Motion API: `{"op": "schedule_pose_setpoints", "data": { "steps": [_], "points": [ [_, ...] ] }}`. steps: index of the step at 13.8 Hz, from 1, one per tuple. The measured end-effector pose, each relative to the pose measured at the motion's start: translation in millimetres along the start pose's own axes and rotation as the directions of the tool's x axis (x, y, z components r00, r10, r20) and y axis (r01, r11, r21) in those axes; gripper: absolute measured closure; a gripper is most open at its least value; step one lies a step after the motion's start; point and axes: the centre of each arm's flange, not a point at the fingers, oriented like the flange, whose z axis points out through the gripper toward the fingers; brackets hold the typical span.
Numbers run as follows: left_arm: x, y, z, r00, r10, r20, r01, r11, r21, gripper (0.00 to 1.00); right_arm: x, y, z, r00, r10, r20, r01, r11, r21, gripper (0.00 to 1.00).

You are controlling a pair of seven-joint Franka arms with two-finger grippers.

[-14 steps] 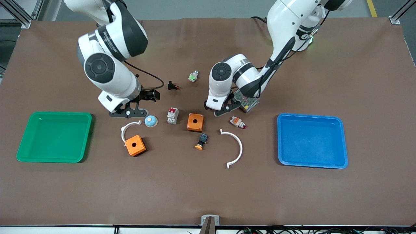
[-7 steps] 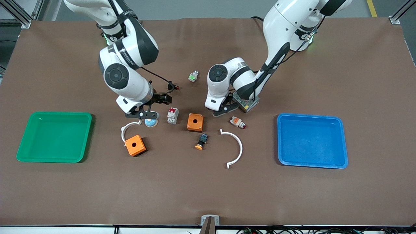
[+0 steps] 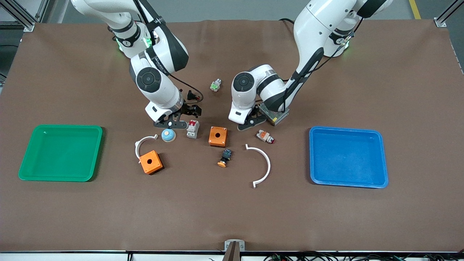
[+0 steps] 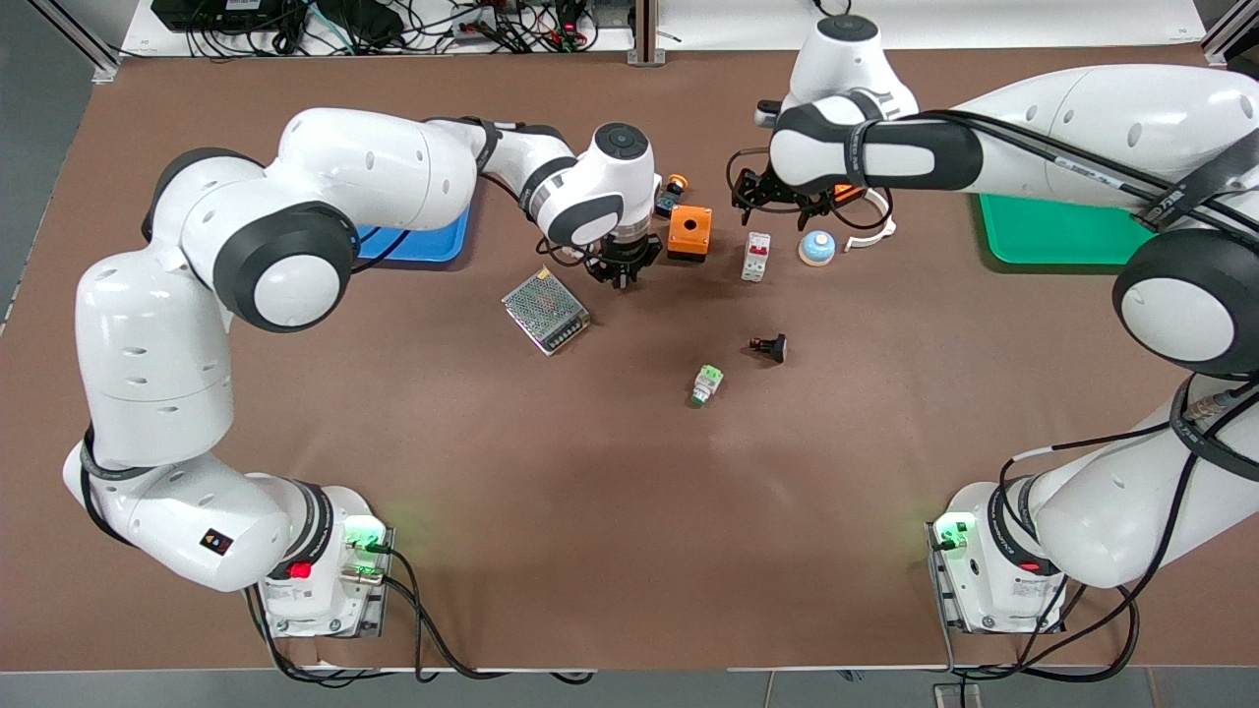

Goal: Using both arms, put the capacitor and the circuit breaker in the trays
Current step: 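Grasp the capacitor with the left gripper while the right gripper grasps the breaker, then carry the capacitor over the blue tray while the right gripper lifts the breaker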

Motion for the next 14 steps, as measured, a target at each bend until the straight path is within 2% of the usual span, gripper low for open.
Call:
{"op": "schedule_pose_setpoints", "data": {
  "steps": [4, 8, 11, 14],
  "points": [
    [47.4, -8.6, -58.2, 0.997, -0.06, -0.055, 0.057, 0.997, -0.047, 0.66, 5.3, -4.1, 32.5, 1.0, 0.017, -0.018, -0.016, 1.0, 0.007, 0.0],
    [111.6, -42.1, -140.8, 0.989, -0.039, -0.141, 0.026, 0.995, -0.094, 0.66, 8.5, -4.8, 54.9, 1.0, 0.022, -0.013, -0.022, 1.0, 0.001, 0.0],
    [157.9, -78.7, -163.6, 0.986, 0.024, -0.165, -0.034, 0.998, -0.055, 0.66, 11.9, -3.4, 60.8, 1.0, 0.028, -0.008, -0.028, 1.0, -0.004, 0.0],
    [210.5, -126.5, -166.5, 0.985, 0.089, -0.151, -0.089, 0.996, 0.007, 0.66, 17.0, -3.7, 71.2, 0.999, 0.032, -0.003, -0.032, 0.999, -0.008, 0.01]
  ]
}}
